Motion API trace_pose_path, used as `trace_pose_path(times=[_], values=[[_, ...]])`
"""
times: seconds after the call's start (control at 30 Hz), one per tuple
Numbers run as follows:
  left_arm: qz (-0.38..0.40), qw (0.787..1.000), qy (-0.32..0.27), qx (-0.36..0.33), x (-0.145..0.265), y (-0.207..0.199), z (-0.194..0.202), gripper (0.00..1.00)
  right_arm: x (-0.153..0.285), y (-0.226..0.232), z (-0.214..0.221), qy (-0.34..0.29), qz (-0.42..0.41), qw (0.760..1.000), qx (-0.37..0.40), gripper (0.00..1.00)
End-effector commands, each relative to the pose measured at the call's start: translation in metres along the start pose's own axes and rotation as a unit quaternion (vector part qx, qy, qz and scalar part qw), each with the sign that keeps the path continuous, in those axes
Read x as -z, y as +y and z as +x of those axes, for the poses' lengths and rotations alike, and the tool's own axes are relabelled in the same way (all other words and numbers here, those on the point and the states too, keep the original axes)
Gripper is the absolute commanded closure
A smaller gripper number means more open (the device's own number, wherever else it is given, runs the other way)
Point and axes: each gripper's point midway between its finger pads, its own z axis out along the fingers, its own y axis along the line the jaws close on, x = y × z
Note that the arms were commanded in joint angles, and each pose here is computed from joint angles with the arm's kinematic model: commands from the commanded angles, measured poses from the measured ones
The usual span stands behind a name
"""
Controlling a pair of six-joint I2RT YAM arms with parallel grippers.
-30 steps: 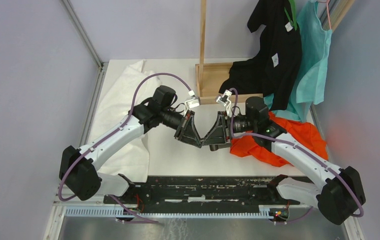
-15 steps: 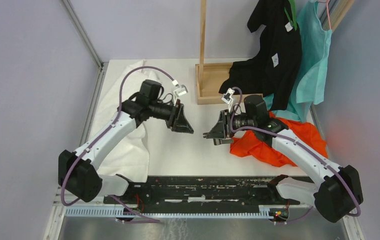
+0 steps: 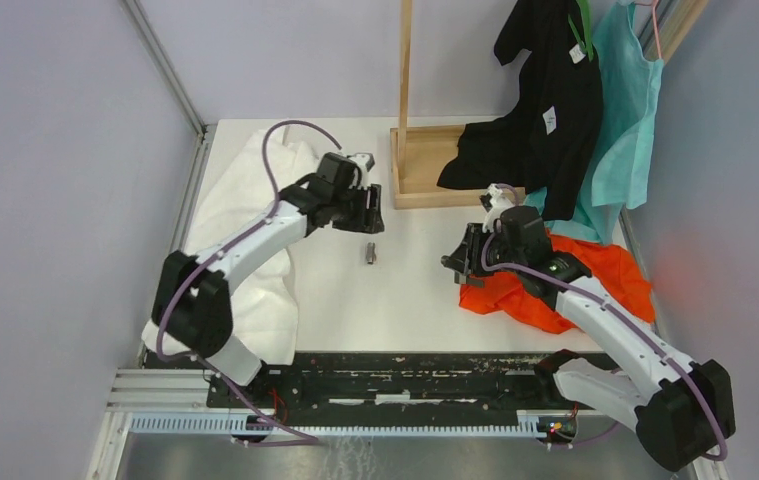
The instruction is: Install the water faucets
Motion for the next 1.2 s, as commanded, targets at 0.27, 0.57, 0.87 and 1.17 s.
trace_pose_path(times=[0.27, 0.57, 0.87, 1.17], values=[[-0.185, 0.981, 0.061, 0.007, -0.059, 0.032, 0.033, 0.33, 0.021, -0.007, -0.015, -0.026, 0.048, 0.998, 0.017, 0.99], [-0.227, 0.968, 0.099, 0.029, -0.087, 0.039, 0.065, 0.38, 0.009, -0.006, -0.013, -0.02, 0.035, 0.999, 0.01, 0.99], [-0.223, 0.968, 0.113, 0.033, -0.1, 0.041, 0.075, 0.46, -0.001, -0.002, -0.004, 0.002, 0.012, 1.0, -0.005, 0.99], [-0.214, 0.968, 0.124, 0.031, -0.104, 0.038, 0.079, 0.63, -0.009, 0.004, 0.0, 0.004, -0.011, 1.0, -0.025, 0.99]])
